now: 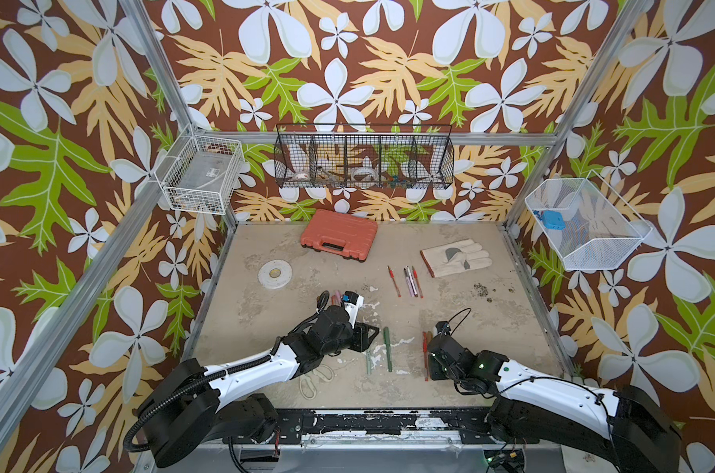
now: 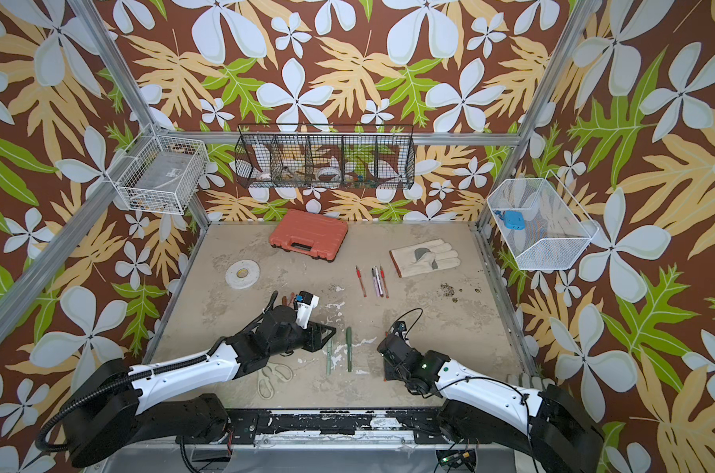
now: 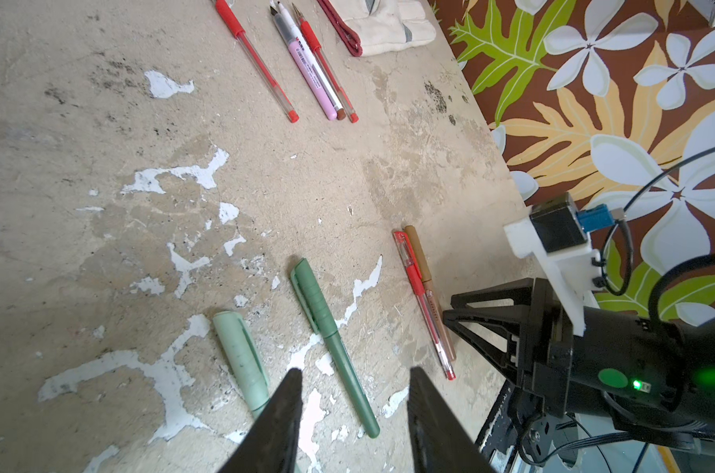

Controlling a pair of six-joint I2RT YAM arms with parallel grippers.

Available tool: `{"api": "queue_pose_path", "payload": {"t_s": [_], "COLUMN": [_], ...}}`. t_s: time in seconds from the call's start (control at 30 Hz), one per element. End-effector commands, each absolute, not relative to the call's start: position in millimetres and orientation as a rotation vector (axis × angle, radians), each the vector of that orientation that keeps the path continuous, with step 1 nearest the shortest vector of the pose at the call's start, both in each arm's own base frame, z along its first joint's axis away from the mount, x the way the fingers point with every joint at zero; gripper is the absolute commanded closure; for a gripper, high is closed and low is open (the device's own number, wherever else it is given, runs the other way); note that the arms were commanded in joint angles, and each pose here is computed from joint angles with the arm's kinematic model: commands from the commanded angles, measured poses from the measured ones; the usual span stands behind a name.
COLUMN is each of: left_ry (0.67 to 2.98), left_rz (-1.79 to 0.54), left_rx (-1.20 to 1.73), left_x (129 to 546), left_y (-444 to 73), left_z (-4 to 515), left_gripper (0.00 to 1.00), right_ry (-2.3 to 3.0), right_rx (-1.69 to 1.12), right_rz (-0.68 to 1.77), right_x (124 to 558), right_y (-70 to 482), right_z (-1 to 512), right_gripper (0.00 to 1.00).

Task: Open the pen caps
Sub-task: 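Lower the right gripper onto the tan capped pen beside the red pen, then grasp the tan pen and lift it upright with the right gripper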

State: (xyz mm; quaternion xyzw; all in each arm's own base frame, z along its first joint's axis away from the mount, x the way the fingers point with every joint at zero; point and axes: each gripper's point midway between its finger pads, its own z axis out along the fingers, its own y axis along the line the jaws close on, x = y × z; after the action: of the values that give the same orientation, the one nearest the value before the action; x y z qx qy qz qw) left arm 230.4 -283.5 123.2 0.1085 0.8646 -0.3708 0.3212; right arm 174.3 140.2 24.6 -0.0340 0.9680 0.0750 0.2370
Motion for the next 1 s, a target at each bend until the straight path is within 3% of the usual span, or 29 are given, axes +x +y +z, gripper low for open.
{"api": "queue_pose_path", "payload": {"t_s": [0.0, 0.43, 0.97], "left_ry": [2.262, 2.261, 2.218], "left_rz": [-0.979, -1.007, -0.996], "left_rx": [0.274, 0.293, 0.24], "left_x": [231.8, 228.4, 234.8], "left_y": [-283.7, -286.9, -282.2], "left_z": [126.5, 126.1, 135.0], "left_gripper": [0.56, 0.56, 0.55], "right_ry": [2.646, 2.669, 2.587], "right_rx": [-0.118, -0.152, -0.123], "right_rz": [0.233, 0.144, 0.092], "right_x": [175.5, 178.1, 194.9], "right_y": [145.9, 142.0, 139.1], "right_z": [24.9, 10.3, 22.6], "right_gripper": [0.72, 0.74, 0.9]}}
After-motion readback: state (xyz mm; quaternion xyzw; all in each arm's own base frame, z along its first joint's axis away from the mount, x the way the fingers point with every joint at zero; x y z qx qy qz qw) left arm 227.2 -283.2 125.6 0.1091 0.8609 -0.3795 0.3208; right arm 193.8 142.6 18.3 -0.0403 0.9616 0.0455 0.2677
